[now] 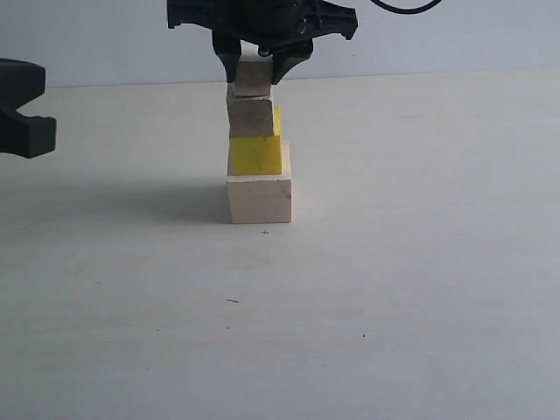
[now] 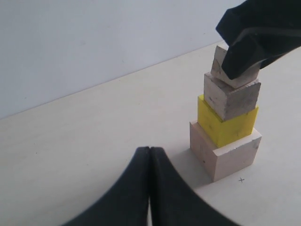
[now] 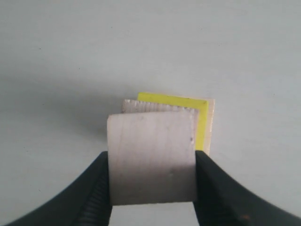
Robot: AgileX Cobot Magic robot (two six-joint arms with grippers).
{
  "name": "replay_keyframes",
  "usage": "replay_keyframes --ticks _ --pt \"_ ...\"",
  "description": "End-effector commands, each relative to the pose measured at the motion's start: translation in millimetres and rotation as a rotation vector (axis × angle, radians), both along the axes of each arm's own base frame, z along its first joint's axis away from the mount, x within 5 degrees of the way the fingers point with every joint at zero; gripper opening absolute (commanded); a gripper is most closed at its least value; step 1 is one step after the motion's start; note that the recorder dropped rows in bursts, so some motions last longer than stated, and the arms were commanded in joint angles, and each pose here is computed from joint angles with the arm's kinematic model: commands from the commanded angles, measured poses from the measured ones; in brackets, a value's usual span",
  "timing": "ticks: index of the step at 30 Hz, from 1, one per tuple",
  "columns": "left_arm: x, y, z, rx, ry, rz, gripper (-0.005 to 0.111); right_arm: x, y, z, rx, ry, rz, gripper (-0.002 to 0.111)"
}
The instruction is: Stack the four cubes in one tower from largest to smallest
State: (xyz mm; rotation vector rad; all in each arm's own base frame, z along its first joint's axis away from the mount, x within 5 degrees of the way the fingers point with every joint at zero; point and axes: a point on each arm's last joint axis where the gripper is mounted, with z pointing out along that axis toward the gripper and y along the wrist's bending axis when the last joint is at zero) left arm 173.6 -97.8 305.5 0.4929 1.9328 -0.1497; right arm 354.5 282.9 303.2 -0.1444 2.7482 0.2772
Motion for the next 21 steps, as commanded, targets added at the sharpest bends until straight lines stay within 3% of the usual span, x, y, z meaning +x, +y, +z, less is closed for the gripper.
replay_keyframes --ticks 1,21 --pt "-1 0 4 -0.022 -0.012 -0.004 0.0 2 1 -5 -0.009 -0.002 0.007 0.0" --pt "-1 0 4 -0.022 -0.012 -0.004 0.0 -2 -4 11 0.0 -0.042 0.006 0.0"
